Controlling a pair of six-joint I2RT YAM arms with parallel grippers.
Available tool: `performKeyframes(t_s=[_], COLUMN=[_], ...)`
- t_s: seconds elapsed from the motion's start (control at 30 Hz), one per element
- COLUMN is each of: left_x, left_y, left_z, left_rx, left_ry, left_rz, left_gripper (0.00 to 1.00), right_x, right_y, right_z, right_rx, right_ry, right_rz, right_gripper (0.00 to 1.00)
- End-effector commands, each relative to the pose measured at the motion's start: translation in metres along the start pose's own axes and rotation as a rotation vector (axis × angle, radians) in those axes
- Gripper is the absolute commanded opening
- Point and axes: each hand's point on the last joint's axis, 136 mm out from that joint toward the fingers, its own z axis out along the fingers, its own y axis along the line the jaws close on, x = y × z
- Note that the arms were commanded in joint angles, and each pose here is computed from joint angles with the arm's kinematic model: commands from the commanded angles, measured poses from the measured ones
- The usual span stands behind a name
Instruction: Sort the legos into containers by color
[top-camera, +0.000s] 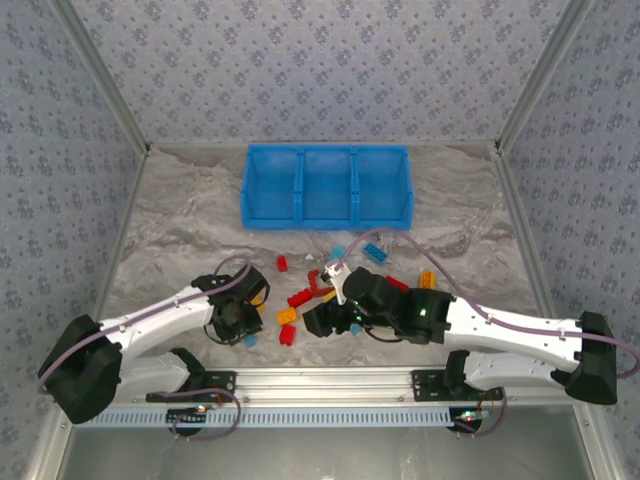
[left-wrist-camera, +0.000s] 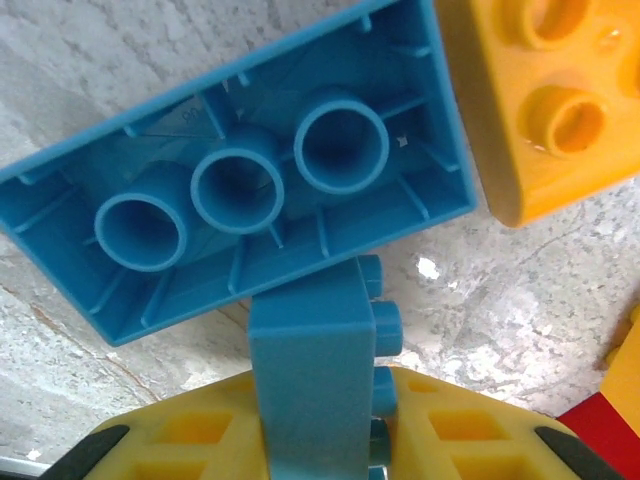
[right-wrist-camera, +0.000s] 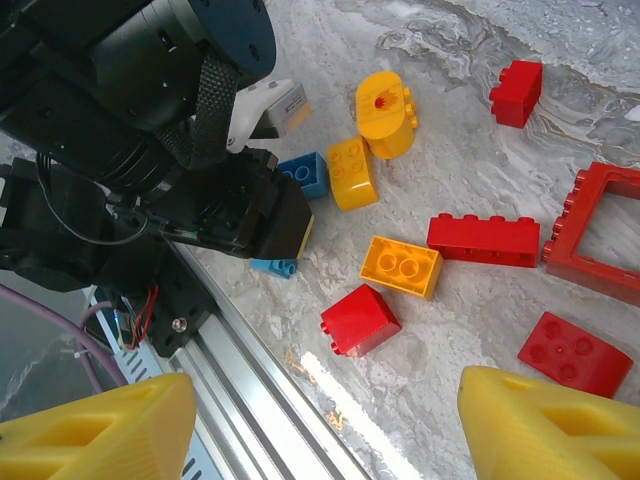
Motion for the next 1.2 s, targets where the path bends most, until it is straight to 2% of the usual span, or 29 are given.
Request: performKeyframes(t_s=[0.0,0.1,0.23,0.33,0.47,0.57,0.67,0.83,1.0,1.17], left_x=[-0.002,-0.006,-0.016,-0.034,-0.081,-0.130,-0.180,-0.246,-0.286,-0.306], left_y=[0.003,0.001,-0.020,-0.053,-0.107,-0.140,-0.170,-0.205,-0.214,-0.219], left_z=[-0.003,-0.016,-0.059,-0.094,-0.120,-0.134,-0.134,-0.109,-0.074,-0.039], left_rx=[-0.012,-0.015,0.038,0.100,0.145,0.127,0.127,0.116,0.060,0.079], left_ry=[-0.025,-0.061,-0.133,-0.171,-0.184,-0.253,-0.294,-0.282,-0.263,-0.220], left_rz=[0.005,0.018,0.070,0.144,0.253,0.319,0.365,0.394,0.406,0.415], left_gripper=[0.28,0.20,0.19,0.19,0.17,0.16,0.16,0.13,0.13,0.17], right_x=[-0.003,-0.008,-0.028,-0.054,-0.096,-0.124,-0.142,-0.160,-0.168,-0.168], right_y=[0.004,0.005,0.005,-0.002,-0.016,-0.025,-0.036,-0.048,-0.060,-0.062], right_z=[0.004,0.003,-0.008,-0.017,-0.028,-0.036,-0.036,-0.025,-0.009,0.003], right_rx=[-0.015,-0.011,0.020,0.082,0.198,0.278,0.333,0.381,0.408,0.401], right_ry=[-0.009,-0.020,-0.094,-0.205,-0.363,-0.475,-0.519,-0.526,-0.518,-0.497], right_rz=[0.002,-0.004,-0.019,-0.037,-0.078,-0.115,-0.121,-0.111,-0.075,-0.053], right_gripper=[0.72,0.71,0.70,0.69,0.70,0.70,0.71,0.73,0.74,0.74])
